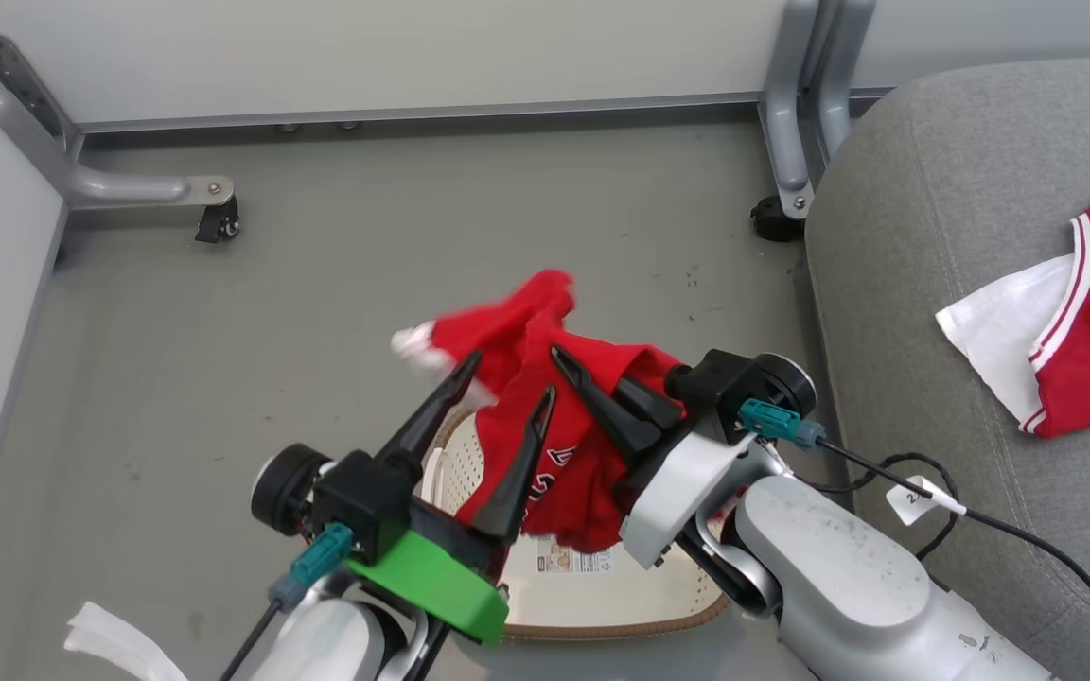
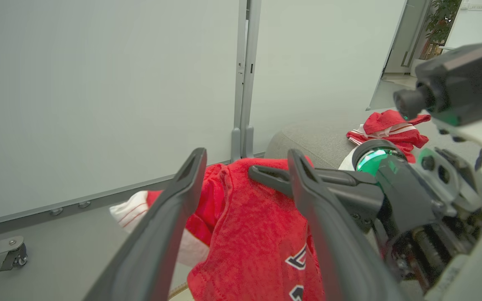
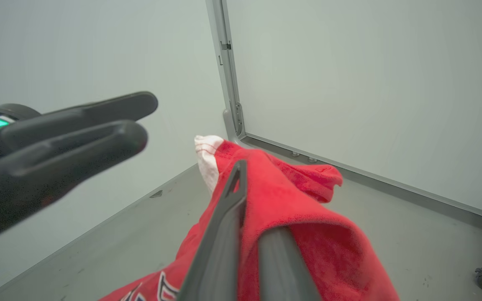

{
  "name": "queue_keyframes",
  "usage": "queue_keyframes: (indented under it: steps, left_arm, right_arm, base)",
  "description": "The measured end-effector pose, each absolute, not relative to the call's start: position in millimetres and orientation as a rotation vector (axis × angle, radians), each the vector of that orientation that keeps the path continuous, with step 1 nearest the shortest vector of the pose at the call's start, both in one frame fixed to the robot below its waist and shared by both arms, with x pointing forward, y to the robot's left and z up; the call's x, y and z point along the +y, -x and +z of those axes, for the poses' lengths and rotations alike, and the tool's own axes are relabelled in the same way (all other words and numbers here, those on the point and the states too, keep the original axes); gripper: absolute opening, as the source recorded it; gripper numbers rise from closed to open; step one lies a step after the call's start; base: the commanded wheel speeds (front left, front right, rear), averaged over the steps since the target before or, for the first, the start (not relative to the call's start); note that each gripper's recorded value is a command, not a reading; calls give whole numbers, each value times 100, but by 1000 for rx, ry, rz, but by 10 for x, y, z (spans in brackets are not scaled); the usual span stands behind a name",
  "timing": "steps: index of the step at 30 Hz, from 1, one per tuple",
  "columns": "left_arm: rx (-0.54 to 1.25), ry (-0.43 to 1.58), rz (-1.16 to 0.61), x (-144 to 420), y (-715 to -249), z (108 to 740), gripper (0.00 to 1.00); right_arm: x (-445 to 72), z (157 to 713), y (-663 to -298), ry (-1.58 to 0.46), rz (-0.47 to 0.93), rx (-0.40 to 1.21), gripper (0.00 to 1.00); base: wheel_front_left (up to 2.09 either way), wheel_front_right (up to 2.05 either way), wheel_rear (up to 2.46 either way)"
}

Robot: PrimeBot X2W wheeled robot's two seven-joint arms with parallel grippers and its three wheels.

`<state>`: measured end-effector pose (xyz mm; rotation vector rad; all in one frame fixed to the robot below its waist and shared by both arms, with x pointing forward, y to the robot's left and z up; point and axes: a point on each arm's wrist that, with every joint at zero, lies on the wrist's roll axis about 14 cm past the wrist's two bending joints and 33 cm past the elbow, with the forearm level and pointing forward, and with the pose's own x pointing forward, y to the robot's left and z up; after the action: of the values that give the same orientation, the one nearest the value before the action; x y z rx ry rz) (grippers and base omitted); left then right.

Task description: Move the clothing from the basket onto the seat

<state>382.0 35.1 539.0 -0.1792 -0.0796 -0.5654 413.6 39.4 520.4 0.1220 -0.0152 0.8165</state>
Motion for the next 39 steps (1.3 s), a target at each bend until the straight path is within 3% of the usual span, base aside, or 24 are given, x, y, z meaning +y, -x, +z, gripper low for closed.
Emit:
queue_keyframes:
  steps: [9,22,30,39]
  left_arm:
    - [37,153,-600,318,-3637,5085,100]
    - [72,130,-650,213,-3638,4965,100]
    - [90,116,-743,-42,-3684,4921,100]
    - [88,121,-917,-547,-3654,4948,100]
  right_arm:
    - [349,5146,-4182,-114,801,-3,0]
    - [107,5145,-4293,-119,723,-14,0]
    - [-272,5173,-4315,-113,620,-28,0]
    - [-1019,5206,-4290,-101,415,-40,0]
  base:
    - [0,0,0]
    - [0,0,0]
    - [0,0,0]
    - [0,0,0]
